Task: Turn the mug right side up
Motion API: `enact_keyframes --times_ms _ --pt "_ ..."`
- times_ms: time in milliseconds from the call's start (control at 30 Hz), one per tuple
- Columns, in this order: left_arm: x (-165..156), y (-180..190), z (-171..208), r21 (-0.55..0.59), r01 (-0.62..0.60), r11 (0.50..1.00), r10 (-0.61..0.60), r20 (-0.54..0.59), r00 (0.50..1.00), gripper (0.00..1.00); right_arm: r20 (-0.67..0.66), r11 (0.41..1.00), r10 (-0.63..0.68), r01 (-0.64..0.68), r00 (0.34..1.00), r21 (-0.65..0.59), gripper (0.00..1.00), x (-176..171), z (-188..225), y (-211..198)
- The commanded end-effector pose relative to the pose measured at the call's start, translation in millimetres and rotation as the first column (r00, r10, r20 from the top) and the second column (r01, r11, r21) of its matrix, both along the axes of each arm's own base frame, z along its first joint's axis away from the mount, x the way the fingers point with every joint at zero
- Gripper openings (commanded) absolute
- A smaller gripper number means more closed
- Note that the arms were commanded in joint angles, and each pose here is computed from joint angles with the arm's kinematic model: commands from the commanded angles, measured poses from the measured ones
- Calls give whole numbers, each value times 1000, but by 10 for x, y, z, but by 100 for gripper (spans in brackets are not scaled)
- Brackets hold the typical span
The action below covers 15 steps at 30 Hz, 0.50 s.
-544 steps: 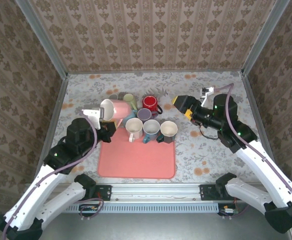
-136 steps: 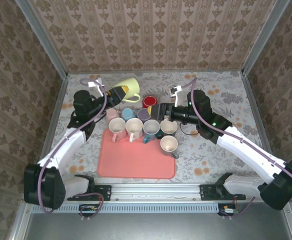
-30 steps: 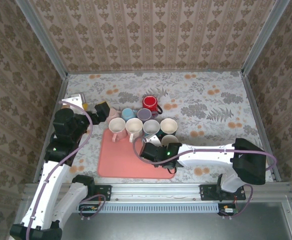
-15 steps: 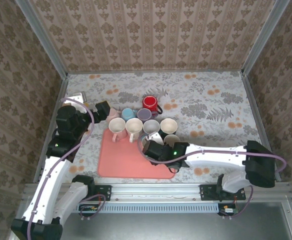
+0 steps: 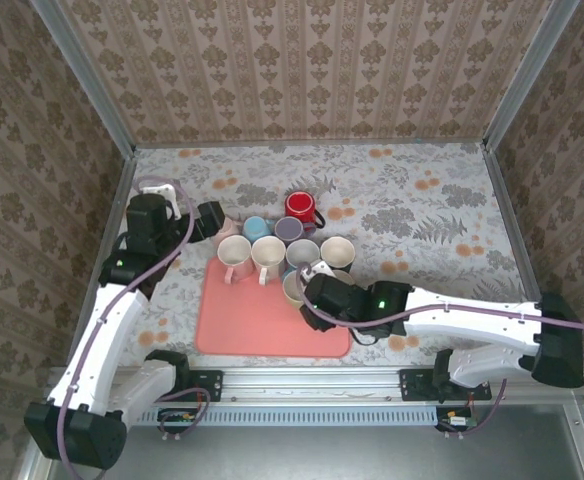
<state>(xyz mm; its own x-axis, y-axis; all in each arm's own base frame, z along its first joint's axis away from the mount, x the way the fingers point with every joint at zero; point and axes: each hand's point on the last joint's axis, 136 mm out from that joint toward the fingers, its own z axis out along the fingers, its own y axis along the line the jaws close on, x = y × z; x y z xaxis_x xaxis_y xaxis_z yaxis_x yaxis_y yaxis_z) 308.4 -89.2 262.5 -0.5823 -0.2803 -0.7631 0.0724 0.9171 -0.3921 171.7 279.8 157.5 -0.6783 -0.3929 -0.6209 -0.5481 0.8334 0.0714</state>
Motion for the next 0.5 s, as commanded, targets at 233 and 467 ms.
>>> enact_keyframes --times_ms 233,467 --pt "25 -4 -461 27 -129 991 129 -413 902 100 97 998 -63 64 993 -3 52 452 607 -197" --pt "59 -27 -780 34 -221 975 201 -561 803 100 145 995 -81 70 986 77 54 607 866 -217"
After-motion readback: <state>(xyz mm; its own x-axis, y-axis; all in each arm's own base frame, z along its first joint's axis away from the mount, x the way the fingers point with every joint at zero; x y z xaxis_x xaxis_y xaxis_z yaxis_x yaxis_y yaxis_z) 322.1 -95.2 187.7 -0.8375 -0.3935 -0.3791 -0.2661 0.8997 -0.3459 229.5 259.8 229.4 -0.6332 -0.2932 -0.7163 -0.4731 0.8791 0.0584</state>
